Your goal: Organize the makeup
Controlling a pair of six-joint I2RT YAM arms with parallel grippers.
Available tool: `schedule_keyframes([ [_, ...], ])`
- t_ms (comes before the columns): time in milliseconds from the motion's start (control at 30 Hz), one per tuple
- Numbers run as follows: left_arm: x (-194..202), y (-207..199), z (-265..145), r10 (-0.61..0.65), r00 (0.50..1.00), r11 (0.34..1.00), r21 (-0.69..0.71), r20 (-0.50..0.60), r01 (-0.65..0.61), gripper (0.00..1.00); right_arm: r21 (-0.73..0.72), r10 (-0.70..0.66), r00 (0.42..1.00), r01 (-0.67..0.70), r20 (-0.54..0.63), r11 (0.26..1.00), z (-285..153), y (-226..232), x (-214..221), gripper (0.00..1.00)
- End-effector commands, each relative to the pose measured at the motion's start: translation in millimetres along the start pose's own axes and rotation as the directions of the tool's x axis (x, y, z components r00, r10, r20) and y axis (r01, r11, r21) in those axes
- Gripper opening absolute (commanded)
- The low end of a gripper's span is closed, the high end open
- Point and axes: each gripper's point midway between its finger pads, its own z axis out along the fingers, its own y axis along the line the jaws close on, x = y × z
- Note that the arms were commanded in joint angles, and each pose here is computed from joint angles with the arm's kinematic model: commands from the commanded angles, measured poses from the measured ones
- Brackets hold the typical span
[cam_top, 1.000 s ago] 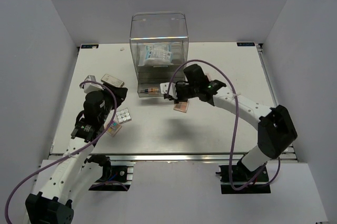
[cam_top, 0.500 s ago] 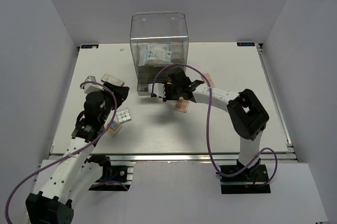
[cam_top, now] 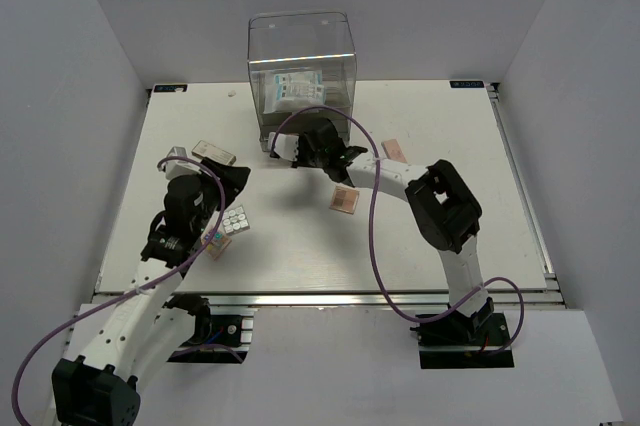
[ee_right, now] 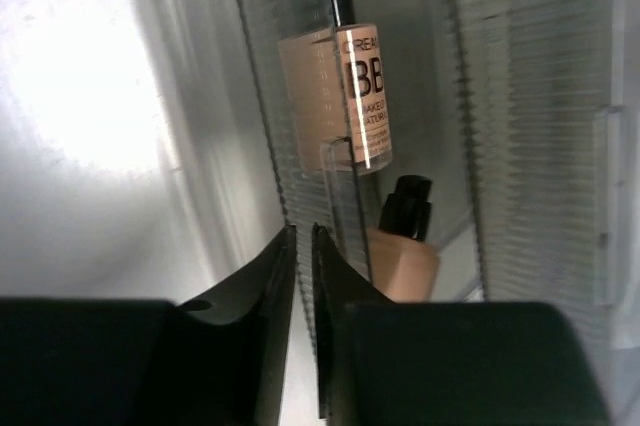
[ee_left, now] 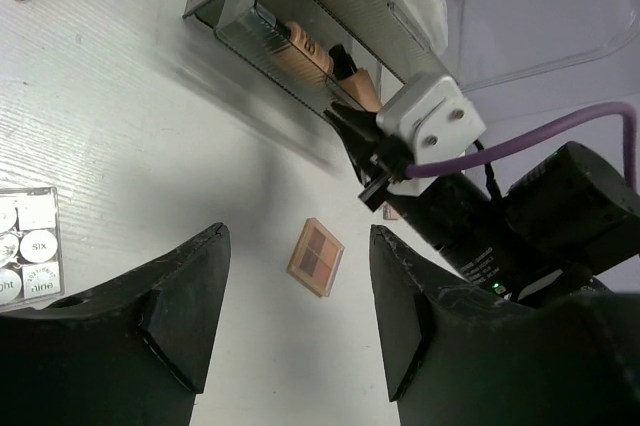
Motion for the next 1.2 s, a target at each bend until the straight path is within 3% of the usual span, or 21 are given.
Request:
schedule_keyframes([
  [0,-1,-5,1,-0.012,1.0,1.0,0.026,-0.001,0.012,0.67,0.139,0.018,0.998,-0.025,0.057,0.99,-5,-51,-22,0.15],
  [167,3,-3,2,-0.027,1.0,0.999,0.031,-0.006,0.027,0.68,0.203,0.009,0.999,-0.016,0.036,0.979,2,-69,-12,0.13],
  [400,13,-1,8,-0.061,0.997,0.997,0.043,-0.041,0.062,0.68,0.264,0.035,0.999,-0.03,-0.012,0.964,14,-89,12,0.36],
  [633,24,-8,22,-0.115,0.99,0.988,0.091,-0.085,0.123,0.68,0.265,0.047,0.998,-0.037,-0.031,0.963,13,-95,30,0.5],
  [767,34,-6,31,-0.139,0.983,0.984,0.095,-0.122,0.151,0.68,0.214,0.061,0.998,-0.055,-0.022,0.975,9,-90,28,0.51],
  [867,43,-3,39,-0.182,0.973,0.975,0.1,-0.144,0.197,0.67,0.152,0.106,0.99,-0.12,0.096,0.981,-18,-86,0,0.49],
  [1000,47,-4,52,-0.256,0.954,0.954,0.12,-0.155,0.275,0.65,0.065,0.17,0.952,-0.192,0.255,0.979,-81,-72,-33,0.5],
  [1033,48,-5,55,-0.265,0.951,0.95,0.124,-0.16,0.286,0.65,0.056,0.249,0.929,-0.274,0.273,0.96,-92,-77,-33,0.5],
  [1100,52,-6,65,-0.284,0.943,0.943,0.129,-0.171,0.307,0.65,0.049,0.359,0.88,-0.392,0.311,0.919,-121,-94,-28,0.6],
  [1167,53,-13,73,-0.286,0.94,0.938,0.144,-0.188,0.315,0.65,0.023,0.513,0.788,-0.552,0.341,0.833,-138,-106,-22,0.7],
])
